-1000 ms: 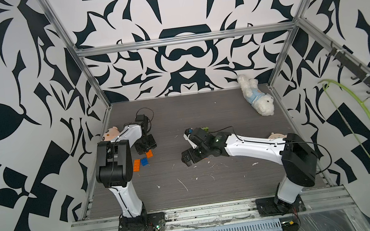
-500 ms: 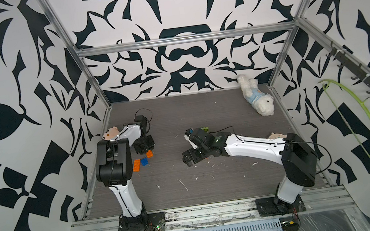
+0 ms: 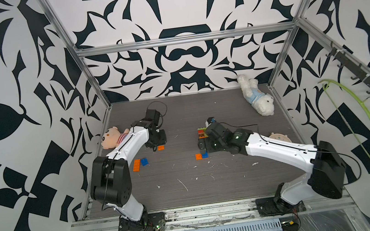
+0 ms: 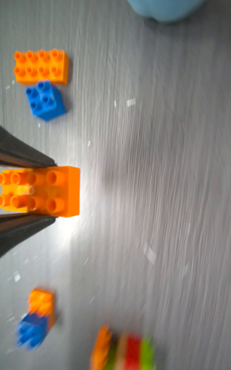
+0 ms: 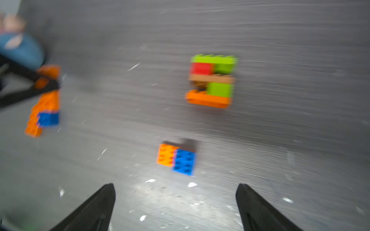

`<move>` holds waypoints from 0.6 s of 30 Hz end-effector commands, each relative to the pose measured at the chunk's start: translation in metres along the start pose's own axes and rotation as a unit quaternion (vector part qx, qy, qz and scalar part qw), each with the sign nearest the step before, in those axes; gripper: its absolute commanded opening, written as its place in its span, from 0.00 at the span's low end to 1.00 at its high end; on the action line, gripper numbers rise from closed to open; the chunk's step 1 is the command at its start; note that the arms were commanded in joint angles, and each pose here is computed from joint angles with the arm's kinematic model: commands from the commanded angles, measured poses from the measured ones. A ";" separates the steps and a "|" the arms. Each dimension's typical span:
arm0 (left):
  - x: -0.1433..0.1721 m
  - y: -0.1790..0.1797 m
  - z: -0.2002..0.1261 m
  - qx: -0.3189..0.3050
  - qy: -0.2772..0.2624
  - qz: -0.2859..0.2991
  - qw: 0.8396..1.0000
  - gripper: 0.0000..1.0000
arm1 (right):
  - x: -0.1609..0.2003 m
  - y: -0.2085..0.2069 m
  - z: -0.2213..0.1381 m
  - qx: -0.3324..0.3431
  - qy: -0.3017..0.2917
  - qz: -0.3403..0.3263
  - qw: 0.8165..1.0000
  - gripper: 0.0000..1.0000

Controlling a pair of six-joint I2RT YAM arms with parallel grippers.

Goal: Assemble the number 5 with lego
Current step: Pick up the lego brick from the center of the board, then place the lego brick at the center of the board.

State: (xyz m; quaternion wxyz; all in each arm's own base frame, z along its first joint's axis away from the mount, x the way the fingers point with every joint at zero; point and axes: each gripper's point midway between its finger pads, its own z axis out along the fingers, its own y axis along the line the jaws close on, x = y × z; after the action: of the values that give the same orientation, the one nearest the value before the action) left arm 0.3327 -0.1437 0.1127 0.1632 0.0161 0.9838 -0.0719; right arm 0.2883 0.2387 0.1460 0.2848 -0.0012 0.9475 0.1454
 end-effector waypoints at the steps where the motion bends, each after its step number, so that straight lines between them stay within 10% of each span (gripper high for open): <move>1: 0.025 -0.044 -0.011 0.023 -0.010 0.097 0.995 0.29 | 0.007 -0.054 -0.001 0.042 0.021 0.080 0.996 1.00; 8: 0.089 -0.131 -0.016 0.102 -0.043 0.294 0.949 0.29 | 0.006 -0.113 -0.009 0.058 0.035 0.156 0.985 1.00; 18: 0.163 -0.184 0.013 0.153 0.001 0.572 0.806 0.31 | -0.007 -0.142 -0.028 0.061 0.018 0.183 0.981 1.00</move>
State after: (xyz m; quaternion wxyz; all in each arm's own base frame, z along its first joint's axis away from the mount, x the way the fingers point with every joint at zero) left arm 0.1734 -0.3131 0.0796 0.1750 0.5251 0.8237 -0.1232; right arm 0.2941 0.0919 0.1255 0.2354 0.2016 0.9419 0.1297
